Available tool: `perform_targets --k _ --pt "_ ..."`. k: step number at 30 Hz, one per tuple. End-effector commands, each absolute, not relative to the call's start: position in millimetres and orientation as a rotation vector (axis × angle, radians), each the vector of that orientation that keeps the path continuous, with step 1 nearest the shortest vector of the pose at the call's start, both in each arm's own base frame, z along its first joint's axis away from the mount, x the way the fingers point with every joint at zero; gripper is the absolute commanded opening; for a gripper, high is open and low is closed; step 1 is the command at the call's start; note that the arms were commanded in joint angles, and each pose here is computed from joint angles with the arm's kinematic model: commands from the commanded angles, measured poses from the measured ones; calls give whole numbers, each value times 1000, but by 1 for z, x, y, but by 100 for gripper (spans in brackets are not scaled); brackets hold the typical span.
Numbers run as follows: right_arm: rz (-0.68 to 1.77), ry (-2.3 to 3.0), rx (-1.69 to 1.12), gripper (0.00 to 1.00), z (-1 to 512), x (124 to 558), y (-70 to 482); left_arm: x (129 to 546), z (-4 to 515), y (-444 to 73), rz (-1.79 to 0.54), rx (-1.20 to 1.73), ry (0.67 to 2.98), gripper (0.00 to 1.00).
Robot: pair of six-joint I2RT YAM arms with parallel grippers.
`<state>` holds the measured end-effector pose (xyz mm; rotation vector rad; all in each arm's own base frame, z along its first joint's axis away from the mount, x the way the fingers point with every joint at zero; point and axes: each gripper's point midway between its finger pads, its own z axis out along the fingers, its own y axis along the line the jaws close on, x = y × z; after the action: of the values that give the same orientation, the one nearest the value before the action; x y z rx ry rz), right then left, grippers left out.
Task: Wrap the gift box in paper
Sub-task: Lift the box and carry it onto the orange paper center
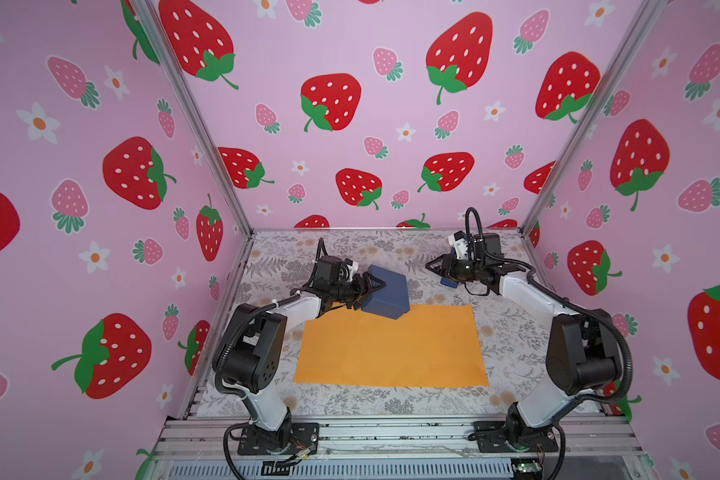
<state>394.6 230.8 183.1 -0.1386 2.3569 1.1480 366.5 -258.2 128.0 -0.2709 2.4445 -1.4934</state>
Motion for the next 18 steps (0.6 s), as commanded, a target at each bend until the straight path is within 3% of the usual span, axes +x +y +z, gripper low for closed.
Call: perform_targets --k 1,10,18 --pt "1121 2379 -159 47 181 376 223 350 138 -266 -1489 -208 2402 75" --pt "1200 2380 -152 47 174 349 223 289 122 -279 -1426 -151 2462 76" --pt "1190 2386 -153 47 172 341 220 276 109 -299 -1443 -135 2469 75"
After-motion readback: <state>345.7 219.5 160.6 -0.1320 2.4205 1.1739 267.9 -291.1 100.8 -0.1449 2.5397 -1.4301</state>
